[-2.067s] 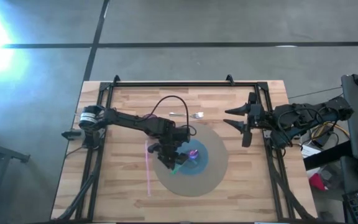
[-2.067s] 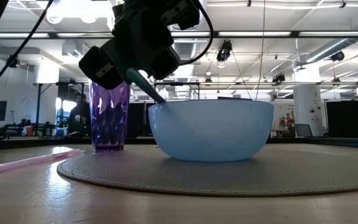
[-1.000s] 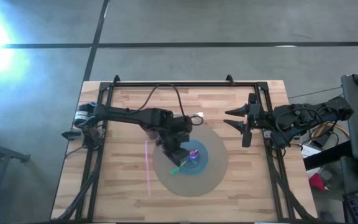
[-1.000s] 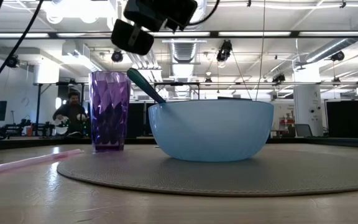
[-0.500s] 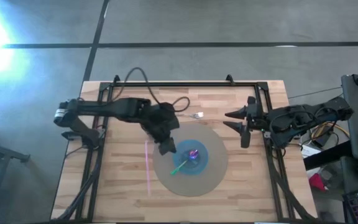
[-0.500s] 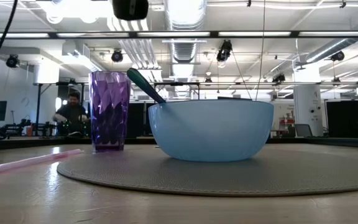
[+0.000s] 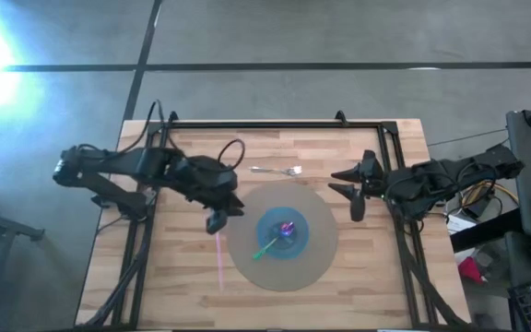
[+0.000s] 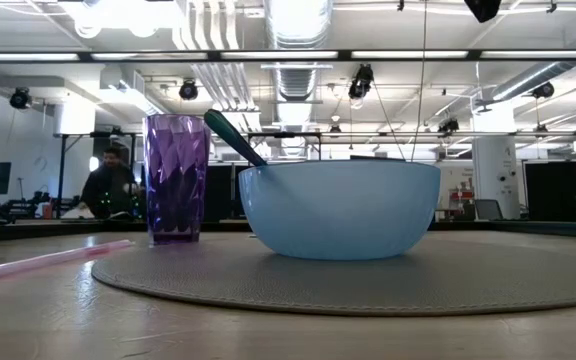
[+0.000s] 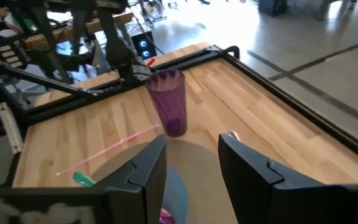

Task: Pick & Place Utensil
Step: Put the purple spoon into the bowl

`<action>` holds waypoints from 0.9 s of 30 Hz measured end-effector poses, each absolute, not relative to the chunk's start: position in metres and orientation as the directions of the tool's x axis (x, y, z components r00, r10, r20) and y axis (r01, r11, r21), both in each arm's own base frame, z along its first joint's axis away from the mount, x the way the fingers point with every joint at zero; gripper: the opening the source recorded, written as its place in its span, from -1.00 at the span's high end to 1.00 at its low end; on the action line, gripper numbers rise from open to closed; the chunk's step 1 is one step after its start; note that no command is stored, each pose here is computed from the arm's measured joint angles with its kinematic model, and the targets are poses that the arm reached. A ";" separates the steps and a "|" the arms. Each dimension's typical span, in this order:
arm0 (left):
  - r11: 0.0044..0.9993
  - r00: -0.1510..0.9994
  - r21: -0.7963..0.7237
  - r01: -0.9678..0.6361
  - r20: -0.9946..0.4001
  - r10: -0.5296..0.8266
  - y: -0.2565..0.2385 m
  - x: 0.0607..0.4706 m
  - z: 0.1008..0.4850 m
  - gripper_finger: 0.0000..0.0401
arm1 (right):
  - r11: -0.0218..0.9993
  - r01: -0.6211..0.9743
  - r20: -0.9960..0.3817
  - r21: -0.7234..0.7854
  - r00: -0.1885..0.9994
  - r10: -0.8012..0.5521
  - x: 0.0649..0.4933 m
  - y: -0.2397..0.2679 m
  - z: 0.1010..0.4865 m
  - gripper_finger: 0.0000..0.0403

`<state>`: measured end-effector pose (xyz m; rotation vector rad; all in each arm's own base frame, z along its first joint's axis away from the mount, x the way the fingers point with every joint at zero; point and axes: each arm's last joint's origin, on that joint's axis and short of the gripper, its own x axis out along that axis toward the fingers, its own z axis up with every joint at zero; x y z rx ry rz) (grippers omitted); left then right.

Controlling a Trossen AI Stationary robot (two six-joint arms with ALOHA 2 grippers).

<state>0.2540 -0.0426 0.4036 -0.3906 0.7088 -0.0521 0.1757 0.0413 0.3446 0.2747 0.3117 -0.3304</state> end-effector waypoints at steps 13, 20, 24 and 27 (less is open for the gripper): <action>0.936 0.874 -0.338 0.101 -0.419 -0.245 -0.055 0.223 0.353 0.54 | 0.809 0.534 -0.355 0.246 0.826 -0.438 0.182 0.039 0.322 0.14; 0.941 0.923 -0.269 0.203 -0.269 -0.276 -0.052 0.196 0.341 0.53 | 0.766 0.596 -0.403 0.241 0.779 -0.480 0.194 0.035 0.305 -0.01; 0.949 0.937 -0.215 0.233 -0.213 -0.278 -0.050 0.188 0.333 0.53 | 0.725 0.655 -0.429 0.215 0.730 -0.532 0.203 0.027 0.294 -0.04; 0.953 0.940 -0.176 0.247 -0.195 -0.279 -0.049 0.185 0.326 0.53 | 0.687 0.698 -0.443 0.203 0.691 -0.571 0.211 0.019 0.288 -0.04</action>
